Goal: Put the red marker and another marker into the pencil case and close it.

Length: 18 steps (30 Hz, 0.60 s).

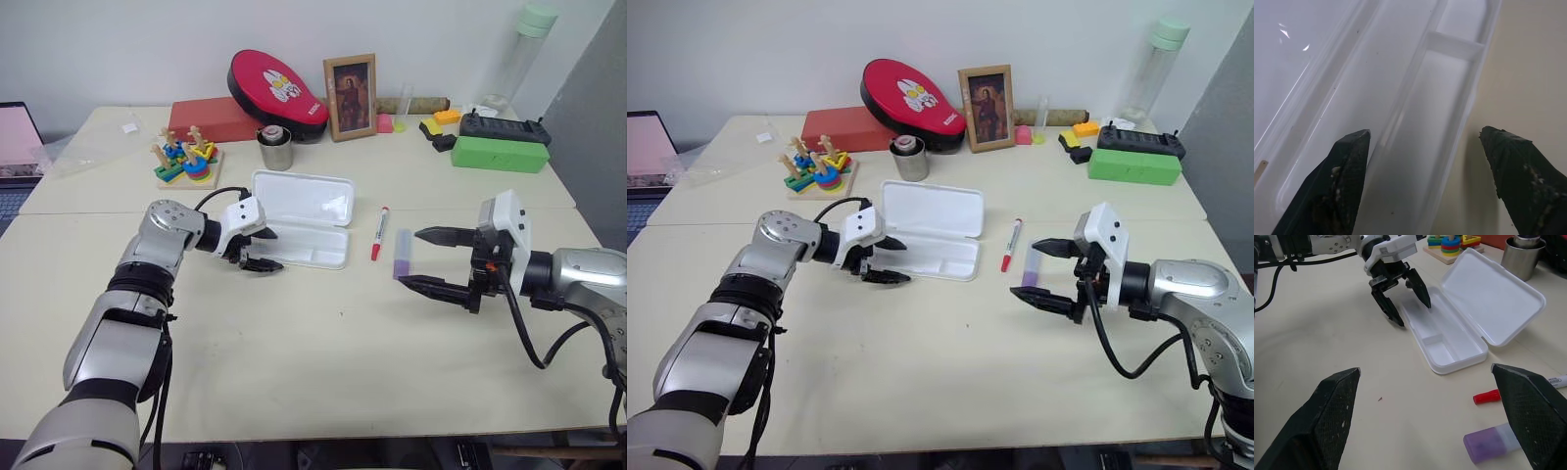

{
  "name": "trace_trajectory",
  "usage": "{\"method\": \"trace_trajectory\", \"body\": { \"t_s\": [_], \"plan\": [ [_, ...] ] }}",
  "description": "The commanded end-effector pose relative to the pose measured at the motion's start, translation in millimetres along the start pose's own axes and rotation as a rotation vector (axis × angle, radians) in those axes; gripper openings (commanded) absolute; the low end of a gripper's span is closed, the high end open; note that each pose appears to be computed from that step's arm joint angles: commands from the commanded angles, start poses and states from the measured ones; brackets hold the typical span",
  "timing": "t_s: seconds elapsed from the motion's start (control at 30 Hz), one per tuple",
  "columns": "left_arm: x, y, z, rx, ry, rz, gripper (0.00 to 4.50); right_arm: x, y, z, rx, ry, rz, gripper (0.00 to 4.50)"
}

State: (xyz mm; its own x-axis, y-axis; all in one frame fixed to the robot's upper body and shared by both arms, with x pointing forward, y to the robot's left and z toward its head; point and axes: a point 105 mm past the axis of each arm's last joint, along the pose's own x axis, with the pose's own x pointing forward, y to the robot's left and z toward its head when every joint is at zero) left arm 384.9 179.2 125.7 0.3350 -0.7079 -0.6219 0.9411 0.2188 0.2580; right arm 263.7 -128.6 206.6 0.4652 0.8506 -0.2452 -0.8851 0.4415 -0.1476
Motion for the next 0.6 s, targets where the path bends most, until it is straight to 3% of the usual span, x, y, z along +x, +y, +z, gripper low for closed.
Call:
{"method": "trace_trajectory", "body": {
  "t_s": [0.03, 0.2, 0.37, 0.6],
  "plan": [
    [2, -3, -5, -0.001, 0.021, -0.018, 2.95, -3, 3, 13, -0.055, -0.031, -0.005, 4.5],
    [3, -5, -7, 0.003, 0.02, -0.015, 2.03, -2, 2, 13, -0.055, -0.032, -0.006, 4.5],
    [6, -11, -3, 0.017, -0.009, -0.029, 1.52, -2, 1, 13, -0.057, -0.034, -0.01, 4.5],
    [12, -31, 8, 0.052, -0.047, -0.073, 0.04, -2, 2, 13, -0.052, -0.035, -0.011, 4.5]
  ]
}}
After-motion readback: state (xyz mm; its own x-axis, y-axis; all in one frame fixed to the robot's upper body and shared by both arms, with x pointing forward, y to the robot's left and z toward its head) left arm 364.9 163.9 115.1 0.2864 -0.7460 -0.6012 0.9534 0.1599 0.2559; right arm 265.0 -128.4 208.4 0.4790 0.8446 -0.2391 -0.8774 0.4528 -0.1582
